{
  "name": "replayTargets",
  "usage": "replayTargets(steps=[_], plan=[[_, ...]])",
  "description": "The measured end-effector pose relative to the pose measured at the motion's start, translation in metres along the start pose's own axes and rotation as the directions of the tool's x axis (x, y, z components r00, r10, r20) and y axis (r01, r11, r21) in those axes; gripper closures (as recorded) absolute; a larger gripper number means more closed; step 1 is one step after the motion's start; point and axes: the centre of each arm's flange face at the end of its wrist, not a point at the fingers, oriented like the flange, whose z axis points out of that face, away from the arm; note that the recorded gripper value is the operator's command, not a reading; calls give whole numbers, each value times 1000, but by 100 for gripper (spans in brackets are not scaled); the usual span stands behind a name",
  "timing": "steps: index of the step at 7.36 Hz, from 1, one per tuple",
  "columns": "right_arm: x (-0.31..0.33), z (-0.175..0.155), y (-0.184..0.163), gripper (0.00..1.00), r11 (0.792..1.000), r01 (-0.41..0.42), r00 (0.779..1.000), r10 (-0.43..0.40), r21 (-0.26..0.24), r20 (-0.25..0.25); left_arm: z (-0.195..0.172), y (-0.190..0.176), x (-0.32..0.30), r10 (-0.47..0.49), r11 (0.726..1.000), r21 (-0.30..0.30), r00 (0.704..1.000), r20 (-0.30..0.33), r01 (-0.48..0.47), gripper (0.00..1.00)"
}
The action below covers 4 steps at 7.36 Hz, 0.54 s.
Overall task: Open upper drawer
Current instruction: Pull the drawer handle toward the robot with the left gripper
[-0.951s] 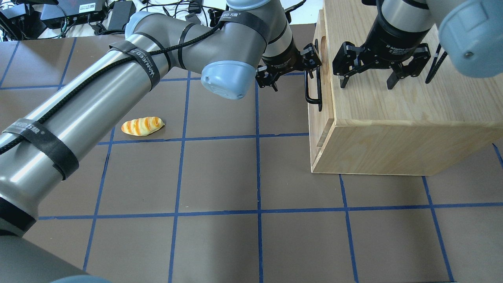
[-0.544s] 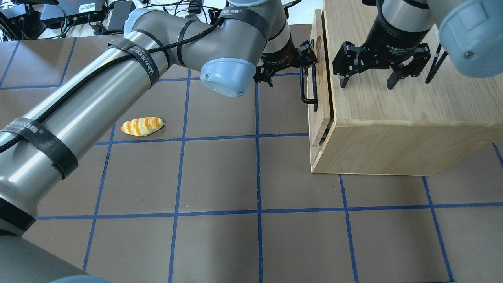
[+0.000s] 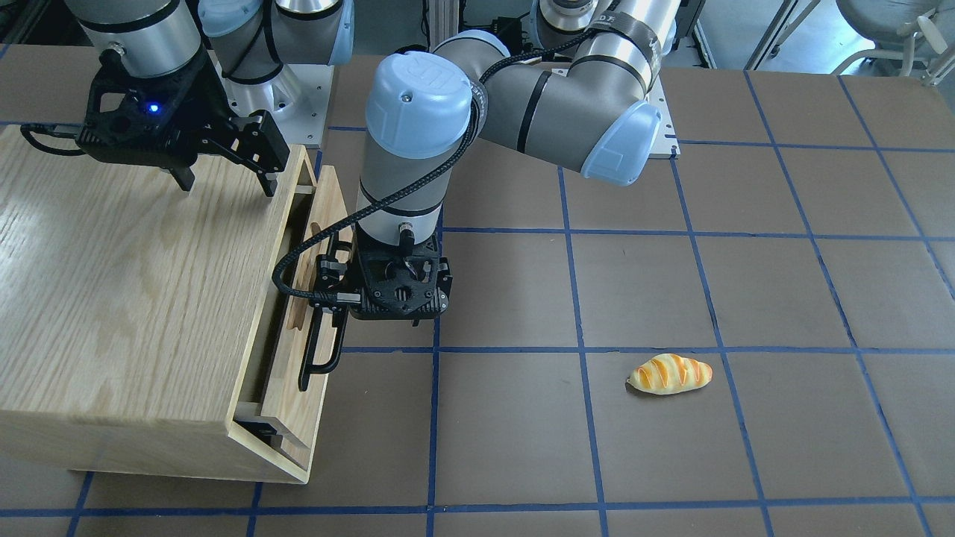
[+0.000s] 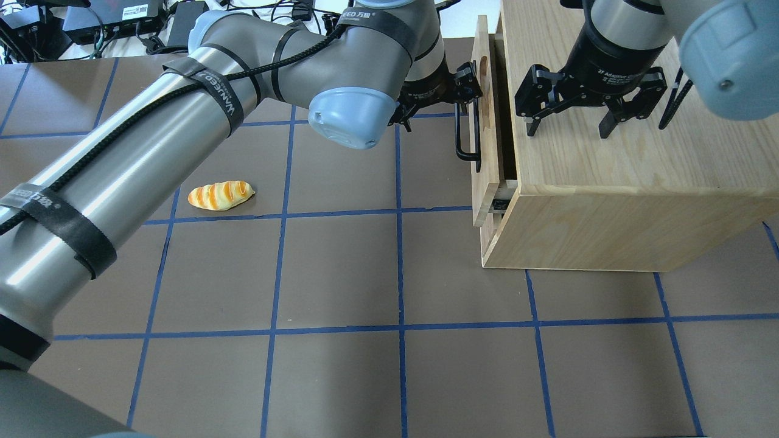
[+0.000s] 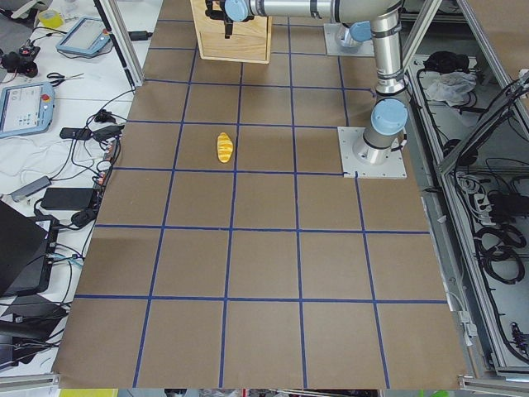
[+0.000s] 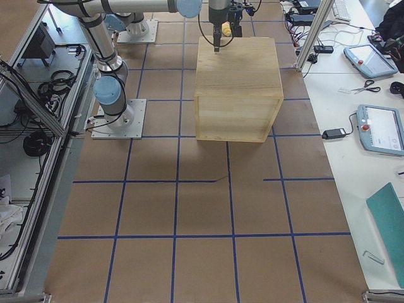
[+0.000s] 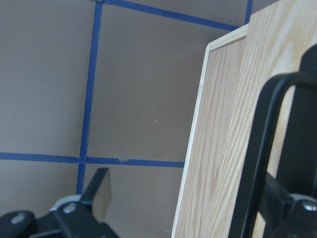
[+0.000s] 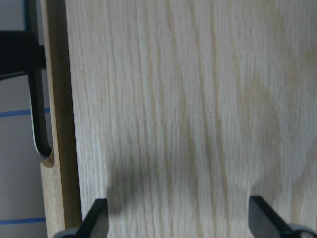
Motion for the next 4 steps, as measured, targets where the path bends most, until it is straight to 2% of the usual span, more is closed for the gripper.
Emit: replayTargets(steps=[4], plan=[[0, 0, 0, 0, 1000, 0, 1000, 0, 0, 1, -7, 2, -7, -7, 1000, -9, 999, 39, 7, 0]])
